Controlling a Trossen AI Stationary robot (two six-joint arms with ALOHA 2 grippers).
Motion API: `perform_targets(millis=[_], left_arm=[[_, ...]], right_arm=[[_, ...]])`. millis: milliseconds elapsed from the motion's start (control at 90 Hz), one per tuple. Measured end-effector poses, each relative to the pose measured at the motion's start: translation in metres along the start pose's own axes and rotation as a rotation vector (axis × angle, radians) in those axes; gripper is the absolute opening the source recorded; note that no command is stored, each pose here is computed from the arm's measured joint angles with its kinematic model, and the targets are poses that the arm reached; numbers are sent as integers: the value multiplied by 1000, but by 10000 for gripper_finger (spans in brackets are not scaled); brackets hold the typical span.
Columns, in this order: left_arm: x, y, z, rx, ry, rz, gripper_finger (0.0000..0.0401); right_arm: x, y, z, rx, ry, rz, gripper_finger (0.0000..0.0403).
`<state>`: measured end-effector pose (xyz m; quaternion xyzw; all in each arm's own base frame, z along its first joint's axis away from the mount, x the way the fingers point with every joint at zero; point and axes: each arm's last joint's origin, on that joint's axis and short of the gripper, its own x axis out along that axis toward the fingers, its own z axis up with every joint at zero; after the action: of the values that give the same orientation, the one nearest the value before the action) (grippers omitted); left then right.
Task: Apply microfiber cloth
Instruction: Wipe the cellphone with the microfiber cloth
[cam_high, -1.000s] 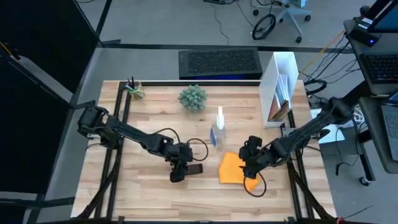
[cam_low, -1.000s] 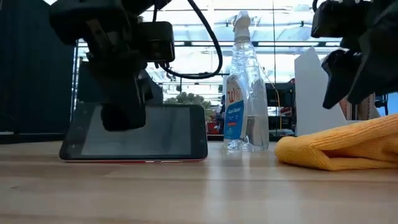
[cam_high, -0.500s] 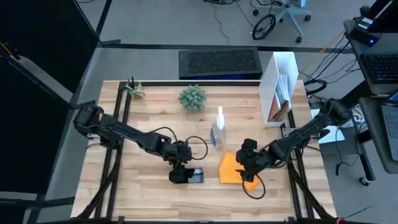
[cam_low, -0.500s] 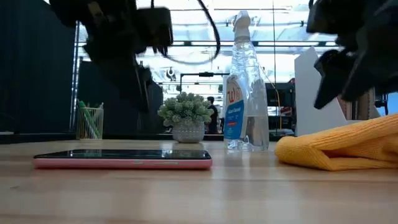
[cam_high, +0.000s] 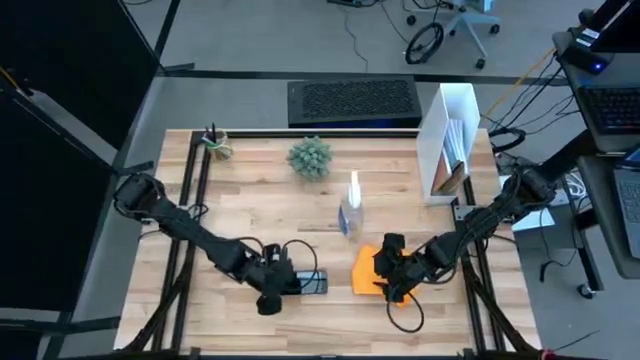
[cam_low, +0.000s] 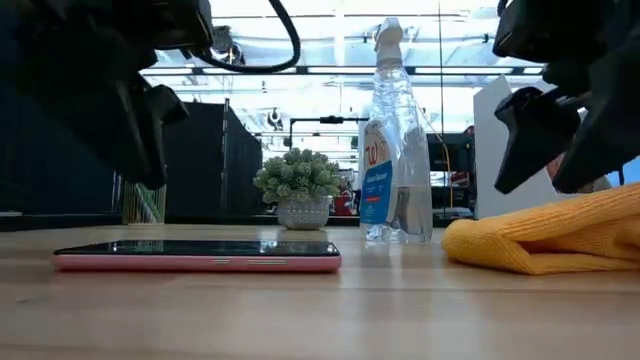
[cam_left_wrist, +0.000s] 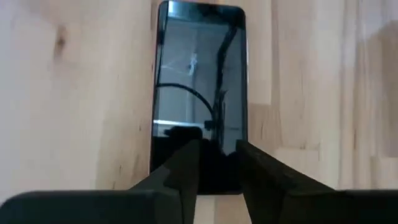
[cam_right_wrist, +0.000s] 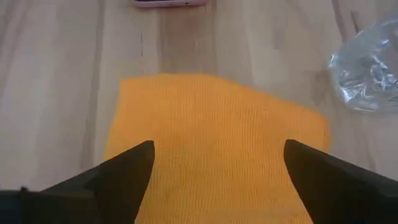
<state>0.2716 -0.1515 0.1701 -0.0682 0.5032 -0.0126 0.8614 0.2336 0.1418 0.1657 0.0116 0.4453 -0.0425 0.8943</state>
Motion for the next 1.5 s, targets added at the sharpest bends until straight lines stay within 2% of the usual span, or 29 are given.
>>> perform_targets(millis=[167,433,622,767,1044,1122,1211,1311,1411,1444,1500], left_arm=[[20,-4,-7,17,30,24,56],[37,-8,-16,34,-20,180,28],[41,-10,-18,17,-22,182,3],[47,-11,-21,-9,-12,185,1],[51,-20,-20,-17,-56,120,0],[51,-21,-19,-22,-65,106,0],[51,-22,-17,-27,-81,93,0],[52,-24,-15,-34,-101,72,0],[52,-24,-13,-33,-115,61,0],[52,-23,-13,-37,-117,61,0],[53,-23,-11,-43,-123,59,0]], right_arm=[[0,0,2,15,-31,-10,327],[0,3,7,60,-82,18,326],[2,5,6,89,-76,20,326],[12,10,1,73,-56,21,326],[46,17,-20,88,109,16,316],[55,19,-25,103,149,17,288],[60,21,-27,128,159,17,229],[62,23,-26,151,128,47,136],[59,32,-12,114,64,167,36],[58,36,-5,72,42,202,21],[56,44,7,12,7,242,17]])
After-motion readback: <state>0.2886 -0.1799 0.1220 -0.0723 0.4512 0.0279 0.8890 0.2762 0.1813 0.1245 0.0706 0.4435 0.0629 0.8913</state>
